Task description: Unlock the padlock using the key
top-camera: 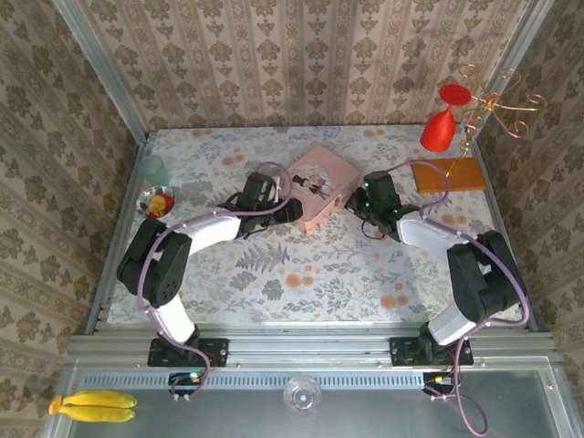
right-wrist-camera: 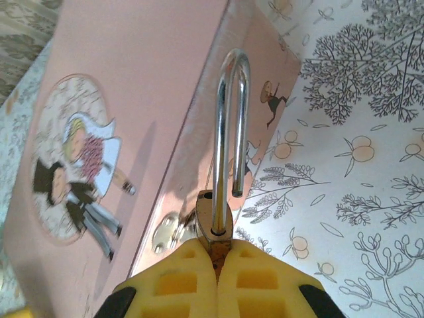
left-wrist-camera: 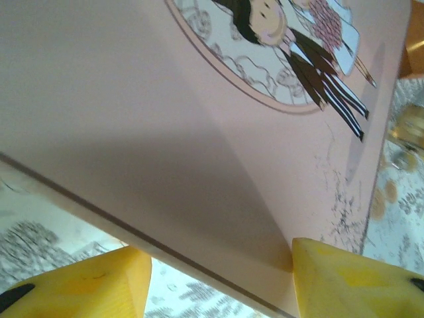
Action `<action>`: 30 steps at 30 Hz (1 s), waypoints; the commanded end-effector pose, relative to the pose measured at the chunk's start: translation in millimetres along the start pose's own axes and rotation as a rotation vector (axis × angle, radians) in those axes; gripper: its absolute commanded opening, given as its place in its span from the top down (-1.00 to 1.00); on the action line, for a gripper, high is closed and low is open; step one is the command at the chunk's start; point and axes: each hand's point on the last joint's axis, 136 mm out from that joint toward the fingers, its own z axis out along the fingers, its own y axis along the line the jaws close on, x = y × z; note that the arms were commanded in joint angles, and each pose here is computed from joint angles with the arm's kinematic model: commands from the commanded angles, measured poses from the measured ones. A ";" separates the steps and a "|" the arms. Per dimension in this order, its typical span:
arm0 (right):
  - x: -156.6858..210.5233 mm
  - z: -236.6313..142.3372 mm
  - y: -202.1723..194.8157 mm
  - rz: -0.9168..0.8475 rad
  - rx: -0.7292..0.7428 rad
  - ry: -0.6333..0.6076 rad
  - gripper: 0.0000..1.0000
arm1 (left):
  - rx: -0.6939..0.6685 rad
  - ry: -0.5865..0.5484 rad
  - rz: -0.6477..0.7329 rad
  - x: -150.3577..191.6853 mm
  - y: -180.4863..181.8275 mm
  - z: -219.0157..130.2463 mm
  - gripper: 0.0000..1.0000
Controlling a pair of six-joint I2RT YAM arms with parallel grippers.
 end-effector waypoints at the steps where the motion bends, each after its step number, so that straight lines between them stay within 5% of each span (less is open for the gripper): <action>1: 15.4 -16.9 -3.8 -0.079 -0.007 0.055 1.00 | -0.255 0.121 -0.021 25.1 87.6 5.9 -0.14; 9: 44.6 -54.6 4.4 -0.238 -0.068 0.161 1.00 | -0.280 0.015 -0.049 -35.8 114.1 -7.1 -0.14; 14: 62.8 -67.1 -8.4 -0.292 -0.049 0.215 1.00 | -0.352 -0.050 0.095 -62.4 85.0 -48.8 -0.20; 22: 100.0 -68.0 -27.0 -0.348 -0.081 0.321 1.00 | -0.376 -0.263 0.273 -20.4 51.3 -121.7 -0.24; 30: 125.4 -52.0 -28.5 -0.419 -0.100 0.379 1.00 | -0.321 -0.384 0.315 25.3 61.8 -162.2 -0.27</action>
